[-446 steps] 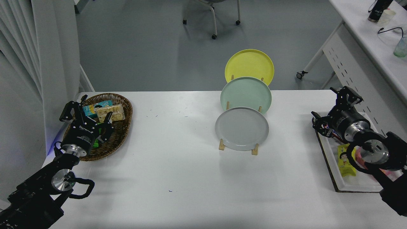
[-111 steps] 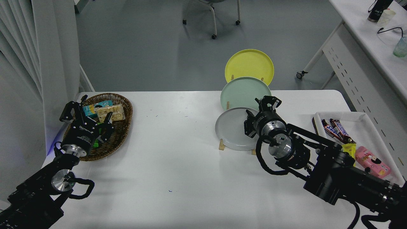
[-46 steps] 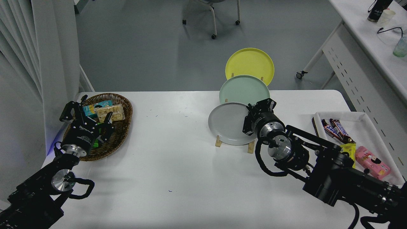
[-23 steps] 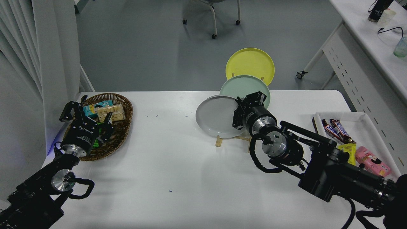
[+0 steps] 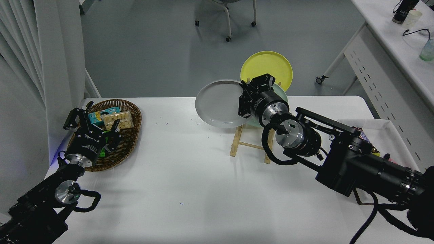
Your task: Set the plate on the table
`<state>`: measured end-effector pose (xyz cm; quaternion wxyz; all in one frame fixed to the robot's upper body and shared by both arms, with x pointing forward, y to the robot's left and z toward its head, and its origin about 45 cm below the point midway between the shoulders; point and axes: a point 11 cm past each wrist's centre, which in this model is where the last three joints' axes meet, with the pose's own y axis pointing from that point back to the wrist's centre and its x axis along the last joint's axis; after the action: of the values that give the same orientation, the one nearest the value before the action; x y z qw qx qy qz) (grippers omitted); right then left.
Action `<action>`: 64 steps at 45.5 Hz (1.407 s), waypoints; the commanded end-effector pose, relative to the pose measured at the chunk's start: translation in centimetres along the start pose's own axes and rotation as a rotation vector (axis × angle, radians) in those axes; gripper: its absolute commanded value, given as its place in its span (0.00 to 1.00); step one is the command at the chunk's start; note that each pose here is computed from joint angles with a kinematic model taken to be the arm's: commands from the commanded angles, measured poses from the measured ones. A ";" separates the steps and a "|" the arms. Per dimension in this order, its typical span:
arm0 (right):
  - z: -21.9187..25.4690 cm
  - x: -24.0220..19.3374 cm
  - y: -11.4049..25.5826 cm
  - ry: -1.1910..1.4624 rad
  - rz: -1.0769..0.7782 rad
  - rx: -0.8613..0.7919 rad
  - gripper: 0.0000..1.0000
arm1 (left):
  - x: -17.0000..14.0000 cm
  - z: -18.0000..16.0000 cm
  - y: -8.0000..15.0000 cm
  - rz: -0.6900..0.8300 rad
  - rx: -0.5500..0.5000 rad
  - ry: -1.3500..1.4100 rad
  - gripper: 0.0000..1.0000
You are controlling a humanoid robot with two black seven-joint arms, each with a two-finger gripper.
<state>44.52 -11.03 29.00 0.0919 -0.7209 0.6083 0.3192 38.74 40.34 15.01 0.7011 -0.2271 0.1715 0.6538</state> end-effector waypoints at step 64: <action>1.6 -4.8 4.2 0.007 -0.300 -0.514 0.00 | 0.0 0.0 -0.1 -0.001 -0.001 0.000 0.98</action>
<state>41.35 -6.32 34.42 0.0319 -0.7673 0.4145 0.4883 38.78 40.34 15.07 0.7010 -0.2277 0.1711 0.6538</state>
